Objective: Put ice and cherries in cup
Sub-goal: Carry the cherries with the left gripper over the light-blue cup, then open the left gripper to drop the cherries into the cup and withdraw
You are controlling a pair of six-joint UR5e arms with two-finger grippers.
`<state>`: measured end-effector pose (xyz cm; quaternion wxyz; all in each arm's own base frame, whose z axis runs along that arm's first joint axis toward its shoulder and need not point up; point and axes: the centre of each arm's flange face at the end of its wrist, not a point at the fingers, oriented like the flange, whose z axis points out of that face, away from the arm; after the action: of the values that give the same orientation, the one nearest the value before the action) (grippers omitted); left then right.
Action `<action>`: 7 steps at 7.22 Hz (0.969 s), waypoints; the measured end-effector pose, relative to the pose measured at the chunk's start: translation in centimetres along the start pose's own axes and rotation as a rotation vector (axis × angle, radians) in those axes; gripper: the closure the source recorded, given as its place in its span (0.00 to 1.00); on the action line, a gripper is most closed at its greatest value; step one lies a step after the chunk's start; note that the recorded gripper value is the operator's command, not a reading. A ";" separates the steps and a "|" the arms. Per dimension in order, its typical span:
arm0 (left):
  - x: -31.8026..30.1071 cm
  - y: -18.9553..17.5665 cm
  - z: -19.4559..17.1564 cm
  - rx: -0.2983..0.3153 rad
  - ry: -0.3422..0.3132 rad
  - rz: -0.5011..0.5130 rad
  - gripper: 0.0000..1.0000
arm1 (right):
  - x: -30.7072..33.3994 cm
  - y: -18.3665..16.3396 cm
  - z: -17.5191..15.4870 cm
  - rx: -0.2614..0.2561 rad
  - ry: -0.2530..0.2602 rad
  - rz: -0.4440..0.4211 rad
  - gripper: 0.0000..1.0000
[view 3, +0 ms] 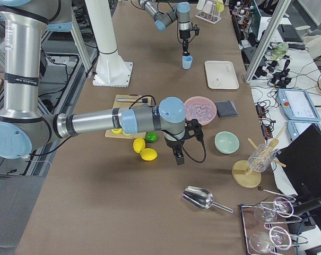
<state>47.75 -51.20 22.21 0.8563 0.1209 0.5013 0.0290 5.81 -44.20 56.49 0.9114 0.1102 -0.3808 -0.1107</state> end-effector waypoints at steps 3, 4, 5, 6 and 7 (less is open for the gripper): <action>-0.7 -0.5 -0.3 0.010 0.000 0.014 0.04 | 0.2 0.0 0.1 -0.001 0.000 0.003 0.02; -2.8 -1.8 -1.3 0.018 -0.011 0.016 0.04 | 0.2 0.0 0.1 -0.002 -0.003 0.004 0.02; -7.3 -3.3 -2.8 0.015 -0.033 0.022 0.03 | 0.2 0.0 0.2 -0.002 -0.004 0.005 0.02; -13.4 -4.4 -5.2 0.004 -0.052 0.035 0.03 | 0.2 0.0 0.2 -0.002 -0.005 0.005 0.02; -20.3 -4.5 -8.5 -0.011 -0.061 0.033 0.03 | 0.2 0.0 0.1 -0.001 -0.005 0.004 0.01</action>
<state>29.97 -57.49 34.42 0.8713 0.1251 0.4727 0.0420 5.85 -44.26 56.71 0.9108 0.1086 -0.3831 -0.1092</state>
